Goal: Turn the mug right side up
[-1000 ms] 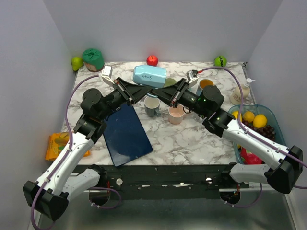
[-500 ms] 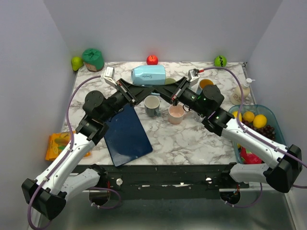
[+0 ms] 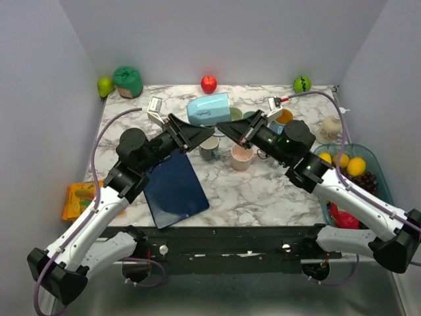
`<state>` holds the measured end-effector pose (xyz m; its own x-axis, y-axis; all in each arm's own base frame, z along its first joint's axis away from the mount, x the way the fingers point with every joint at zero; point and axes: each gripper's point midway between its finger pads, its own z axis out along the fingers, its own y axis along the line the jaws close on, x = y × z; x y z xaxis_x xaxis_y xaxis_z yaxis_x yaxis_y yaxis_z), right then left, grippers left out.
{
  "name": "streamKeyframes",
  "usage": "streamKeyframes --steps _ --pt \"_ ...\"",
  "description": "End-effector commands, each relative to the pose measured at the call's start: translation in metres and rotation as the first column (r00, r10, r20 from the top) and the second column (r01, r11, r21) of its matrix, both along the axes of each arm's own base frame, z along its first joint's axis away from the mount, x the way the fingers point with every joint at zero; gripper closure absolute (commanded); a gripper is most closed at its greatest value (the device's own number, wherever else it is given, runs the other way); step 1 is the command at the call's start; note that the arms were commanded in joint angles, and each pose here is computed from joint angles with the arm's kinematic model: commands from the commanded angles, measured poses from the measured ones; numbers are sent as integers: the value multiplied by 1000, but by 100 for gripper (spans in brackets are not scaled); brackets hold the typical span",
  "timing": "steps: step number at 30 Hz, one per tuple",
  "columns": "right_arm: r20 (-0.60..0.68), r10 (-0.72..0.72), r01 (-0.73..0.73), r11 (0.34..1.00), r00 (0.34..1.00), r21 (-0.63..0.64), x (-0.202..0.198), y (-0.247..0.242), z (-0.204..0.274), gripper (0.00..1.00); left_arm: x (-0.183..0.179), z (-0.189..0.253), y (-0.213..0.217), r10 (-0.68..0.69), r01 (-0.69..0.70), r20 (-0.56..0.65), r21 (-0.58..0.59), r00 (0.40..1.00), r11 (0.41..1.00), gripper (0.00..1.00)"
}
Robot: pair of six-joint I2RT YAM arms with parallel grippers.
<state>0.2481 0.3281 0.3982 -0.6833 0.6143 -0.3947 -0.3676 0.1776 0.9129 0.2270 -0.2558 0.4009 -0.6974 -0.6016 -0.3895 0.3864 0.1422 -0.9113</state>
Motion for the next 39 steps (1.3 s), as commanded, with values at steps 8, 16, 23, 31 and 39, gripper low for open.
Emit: streamKeyframes --steps 8,16,23,31,39 --pt "249 -386 456 801 888 -388 -2 -131 -5 99 -25 -25 18 -45 -2 123 356 991 935 1" --pt "264 -533 492 346 804 -799 -36 -249 -89 99 -15 -51 46 55 -106 108 552 993 827 1" --pt "164 -633 333 158 757 -929 -63 -286 -171 99 -4 -68 60 124 -152 89 630 988 762 1" --pt "138 -672 228 48 727 -972 -53 -288 -239 99 -2 -77 75 179 -191 89 678 980 710 1" --pt "82 -723 170 49 686 -984 -27 -291 -275 99 -5 -82 84 208 -203 79 700 975 685 1"
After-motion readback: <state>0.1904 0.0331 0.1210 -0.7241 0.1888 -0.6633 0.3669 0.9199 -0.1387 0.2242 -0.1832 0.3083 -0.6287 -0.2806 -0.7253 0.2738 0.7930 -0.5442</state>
